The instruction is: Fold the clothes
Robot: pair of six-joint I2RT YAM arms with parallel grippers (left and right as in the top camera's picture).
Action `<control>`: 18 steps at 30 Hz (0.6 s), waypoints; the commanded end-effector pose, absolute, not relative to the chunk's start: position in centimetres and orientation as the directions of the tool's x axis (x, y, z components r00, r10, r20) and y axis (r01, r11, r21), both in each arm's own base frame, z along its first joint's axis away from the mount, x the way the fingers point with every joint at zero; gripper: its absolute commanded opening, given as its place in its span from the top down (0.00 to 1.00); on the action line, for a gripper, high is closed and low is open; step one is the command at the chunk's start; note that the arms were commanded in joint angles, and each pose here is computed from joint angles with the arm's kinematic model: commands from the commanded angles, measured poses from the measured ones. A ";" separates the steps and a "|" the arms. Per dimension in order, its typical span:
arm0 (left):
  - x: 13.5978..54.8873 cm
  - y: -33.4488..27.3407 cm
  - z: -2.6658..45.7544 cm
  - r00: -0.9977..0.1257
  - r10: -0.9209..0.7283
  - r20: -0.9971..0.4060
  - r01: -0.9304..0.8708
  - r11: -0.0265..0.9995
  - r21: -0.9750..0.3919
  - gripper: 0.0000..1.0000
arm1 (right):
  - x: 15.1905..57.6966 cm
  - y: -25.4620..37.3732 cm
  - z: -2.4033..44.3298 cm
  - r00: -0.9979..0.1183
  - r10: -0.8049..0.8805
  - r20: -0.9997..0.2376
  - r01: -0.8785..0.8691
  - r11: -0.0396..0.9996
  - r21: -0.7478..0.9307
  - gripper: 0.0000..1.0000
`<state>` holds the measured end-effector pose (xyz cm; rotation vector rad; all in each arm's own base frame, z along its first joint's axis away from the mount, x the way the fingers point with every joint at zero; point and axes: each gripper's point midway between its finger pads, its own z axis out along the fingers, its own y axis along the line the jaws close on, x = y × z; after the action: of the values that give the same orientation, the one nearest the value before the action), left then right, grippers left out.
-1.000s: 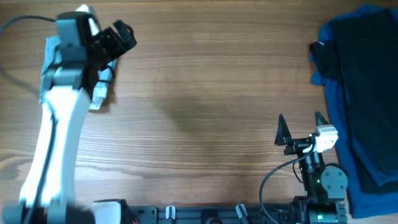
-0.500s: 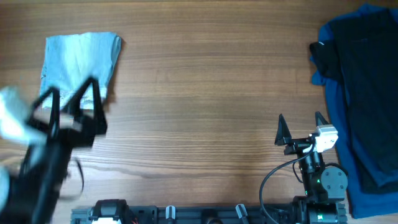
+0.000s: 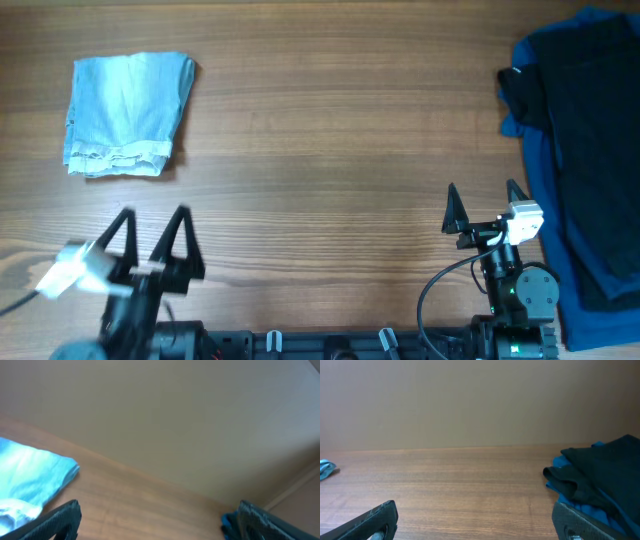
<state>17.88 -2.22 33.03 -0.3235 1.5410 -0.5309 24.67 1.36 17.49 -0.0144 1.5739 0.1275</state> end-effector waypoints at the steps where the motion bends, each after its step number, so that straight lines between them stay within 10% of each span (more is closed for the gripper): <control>1: 21.0 -2.1 28.9 -0.046 -0.546 -0.836 0.118 0.828 -0.548 0.00 | 24.6 1.5 17.7 0.005 0.054 -0.999 -0.100 0.994 0.053 0.01; 18: 24.7 -2.5 20.2 -0.057 -0.560 -0.826 0.121 0.818 -0.563 0.00 | 24.6 1.5 17.7 0.002 0.054 -0.999 -0.100 0.994 0.053 0.00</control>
<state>24.64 -2.58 21.40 -0.3489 1.5255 -0.5836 24.67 1.36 17.50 -0.0195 1.5733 0.1224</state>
